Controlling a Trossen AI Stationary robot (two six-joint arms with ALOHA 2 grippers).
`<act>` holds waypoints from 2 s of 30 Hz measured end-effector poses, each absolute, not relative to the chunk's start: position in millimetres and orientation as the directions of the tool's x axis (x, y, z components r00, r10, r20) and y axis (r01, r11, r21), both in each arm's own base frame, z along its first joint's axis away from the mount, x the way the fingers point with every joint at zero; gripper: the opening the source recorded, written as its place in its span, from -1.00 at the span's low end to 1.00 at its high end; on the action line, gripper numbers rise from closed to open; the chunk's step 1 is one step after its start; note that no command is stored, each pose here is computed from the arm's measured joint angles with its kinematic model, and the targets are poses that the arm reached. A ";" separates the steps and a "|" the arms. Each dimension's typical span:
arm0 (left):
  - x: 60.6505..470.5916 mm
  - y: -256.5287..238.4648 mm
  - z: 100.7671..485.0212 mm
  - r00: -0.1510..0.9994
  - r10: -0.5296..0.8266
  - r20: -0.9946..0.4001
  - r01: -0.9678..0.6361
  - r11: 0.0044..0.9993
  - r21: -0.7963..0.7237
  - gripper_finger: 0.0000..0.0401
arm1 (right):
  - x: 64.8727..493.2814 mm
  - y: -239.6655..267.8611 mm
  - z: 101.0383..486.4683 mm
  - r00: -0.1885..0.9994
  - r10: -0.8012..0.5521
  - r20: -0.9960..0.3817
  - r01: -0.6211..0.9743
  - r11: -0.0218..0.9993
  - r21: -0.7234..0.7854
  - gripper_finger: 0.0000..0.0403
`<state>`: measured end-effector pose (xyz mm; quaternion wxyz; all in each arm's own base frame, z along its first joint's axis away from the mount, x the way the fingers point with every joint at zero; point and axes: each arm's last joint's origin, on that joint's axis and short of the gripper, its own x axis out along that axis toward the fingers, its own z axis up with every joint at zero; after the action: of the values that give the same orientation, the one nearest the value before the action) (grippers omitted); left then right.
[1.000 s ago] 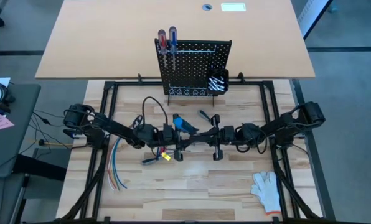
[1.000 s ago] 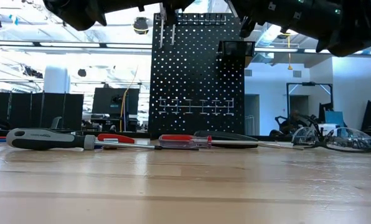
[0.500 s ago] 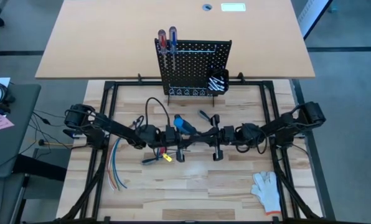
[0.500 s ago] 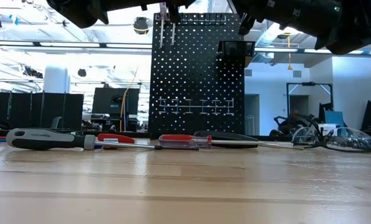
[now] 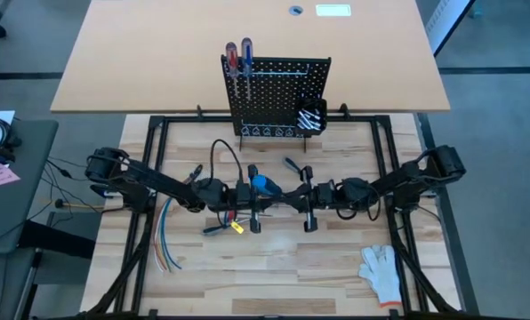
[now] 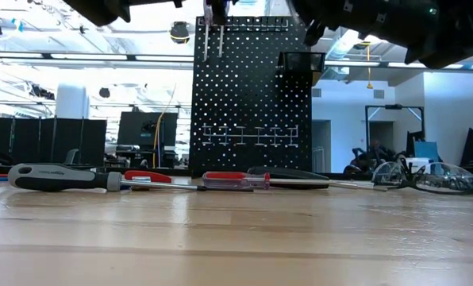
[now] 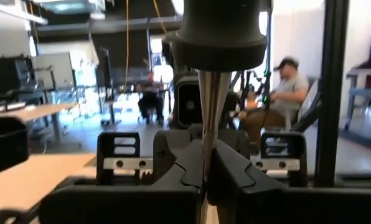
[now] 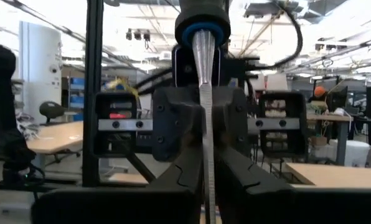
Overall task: Hang tools onto peg board
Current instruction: Hang the blue screwdriver on the pegboard
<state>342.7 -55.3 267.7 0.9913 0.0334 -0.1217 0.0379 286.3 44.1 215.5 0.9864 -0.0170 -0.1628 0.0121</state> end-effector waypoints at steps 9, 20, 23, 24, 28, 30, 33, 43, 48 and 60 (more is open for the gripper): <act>324.0 -48.9 283.5 0.976 0.194 0.095 -0.200 0.978 0.062 -0.99 | 281.7 37.7 223.8 0.970 0.004 0.244 0.006 0.999 -0.042 -0.42; 315.1 -6.9 318.9 0.917 0.381 -0.120 -0.381 0.924 0.024 -0.99 | 249.1 35.1 252.7 0.997 0.015 0.076 -0.014 1.000 -0.018 -0.17; 317.6 -2.8 323.9 0.916 0.376 -0.143 -0.373 0.927 0.049 -0.99 | 245.7 37.3 256.3 0.996 0.026 0.084 -0.023 0.999 -0.043 -0.18; 318.7 -3.5 322.0 0.917 0.368 -0.154 -0.364 0.930 0.055 -0.99 | 244.8 38.2 258.3 0.995 0.029 0.097 -0.024 0.998 -0.058 -0.18; 324.4 -11.2 305.7 0.916 0.346 -0.201 -0.338 0.938 0.072 -0.99 | 243.1 38.2 281.0 0.988 0.028 0.153 -0.013 0.995 -0.102 -0.17; 328.1 -15.8 300.1 0.918 0.334 -0.214 -0.328 0.942 0.067 -0.99 | 243.4 35.1 294.9 0.984 -0.007 0.181 0.027 0.994 -0.107 -0.17; 332.7 -23.8 293.6 0.923 0.315 -0.223 -0.307 0.949 0.068 -0.99 | 248.3 30.4 307.7 0.987 -0.035 0.157 0.054 0.991 -0.119 -0.17; 334.8 -33.8 289.6 0.928 0.296 -0.228 -0.284 0.955 0.083 -0.99 | 255.6 15.2 329.0 0.998 -0.041 0.055 0.052 0.979 -0.196 0.20; 334.8 -34.0 289.6 0.928 0.294 -0.228 -0.283 0.956 0.082 -0.98 | 264.5 9.8 320.4 0.998 -0.061 0.021 0.063 0.987 -0.149 0.32; 334.8 -34.0 289.6 0.928 0.294 -0.229 -0.281 0.956 0.085 -0.98 | 281.0 11.8 315.9 0.994 -0.007 0.110 0.027 0.983 -0.181 -0.12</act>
<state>334.8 -34.0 289.6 0.9816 0.0255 0.1202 0.1464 281.0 11.8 315.9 0.9943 -0.0916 -0.0544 -0.0086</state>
